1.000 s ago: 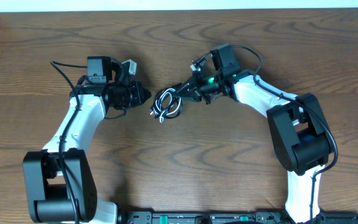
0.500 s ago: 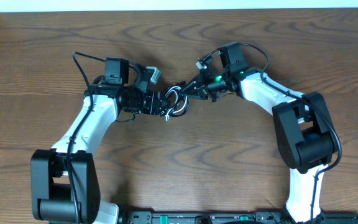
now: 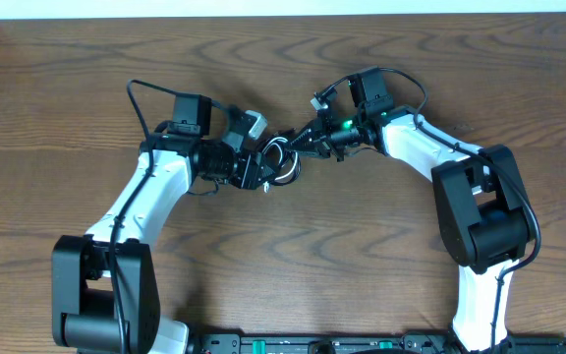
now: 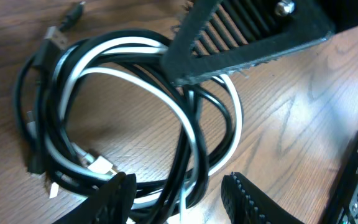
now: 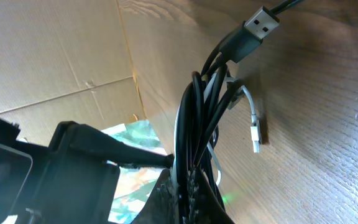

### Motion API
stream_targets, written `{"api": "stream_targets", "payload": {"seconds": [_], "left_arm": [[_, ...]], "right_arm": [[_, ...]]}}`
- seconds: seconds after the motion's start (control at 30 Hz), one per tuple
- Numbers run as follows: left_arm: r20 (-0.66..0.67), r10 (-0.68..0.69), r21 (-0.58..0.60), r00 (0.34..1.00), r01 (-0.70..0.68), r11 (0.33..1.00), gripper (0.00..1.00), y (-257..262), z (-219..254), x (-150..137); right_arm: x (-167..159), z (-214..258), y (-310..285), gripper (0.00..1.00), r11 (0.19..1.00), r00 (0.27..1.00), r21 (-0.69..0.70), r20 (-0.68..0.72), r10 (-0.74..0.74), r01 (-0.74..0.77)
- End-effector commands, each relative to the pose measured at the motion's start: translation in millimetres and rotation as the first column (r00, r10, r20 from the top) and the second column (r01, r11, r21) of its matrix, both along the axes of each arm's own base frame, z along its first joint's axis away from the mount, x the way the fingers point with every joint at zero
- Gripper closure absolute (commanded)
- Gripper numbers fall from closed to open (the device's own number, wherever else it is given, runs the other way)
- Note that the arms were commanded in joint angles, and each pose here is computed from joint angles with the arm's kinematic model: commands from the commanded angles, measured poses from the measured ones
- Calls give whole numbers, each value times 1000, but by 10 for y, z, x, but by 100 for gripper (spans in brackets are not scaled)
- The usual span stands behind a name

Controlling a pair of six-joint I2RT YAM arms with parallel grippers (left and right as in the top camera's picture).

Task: Untangle cables

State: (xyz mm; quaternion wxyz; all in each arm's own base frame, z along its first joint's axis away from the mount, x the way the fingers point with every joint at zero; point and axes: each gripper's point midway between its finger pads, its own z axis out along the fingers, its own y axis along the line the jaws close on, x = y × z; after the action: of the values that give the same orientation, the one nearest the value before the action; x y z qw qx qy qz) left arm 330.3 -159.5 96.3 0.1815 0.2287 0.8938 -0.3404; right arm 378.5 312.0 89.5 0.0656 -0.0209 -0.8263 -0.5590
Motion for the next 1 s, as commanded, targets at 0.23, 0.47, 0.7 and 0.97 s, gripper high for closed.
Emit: {"api": "stream_targets", "payload": {"seconds": [0.23,0.47,0.7,0.97], "left_arm": [[66,-48,69,997,44,997,65,-89,16,24],[71,-39,111,997,31,993,65,-70,-27,41],[72,-36,114,997,28,993,66,-70,-36,48],[64,-9,122,998,1,993,70,-54,-121,96]], "right_arm": [[17,121,11,99,999,999,39,25,23,-24],[17,121,11,99,999,999,39,25,23,-24],[17,121,11,99,999,1000,39,22,22,-23],[17,121,11,99,999,1000,39,22,22,-23]]}}
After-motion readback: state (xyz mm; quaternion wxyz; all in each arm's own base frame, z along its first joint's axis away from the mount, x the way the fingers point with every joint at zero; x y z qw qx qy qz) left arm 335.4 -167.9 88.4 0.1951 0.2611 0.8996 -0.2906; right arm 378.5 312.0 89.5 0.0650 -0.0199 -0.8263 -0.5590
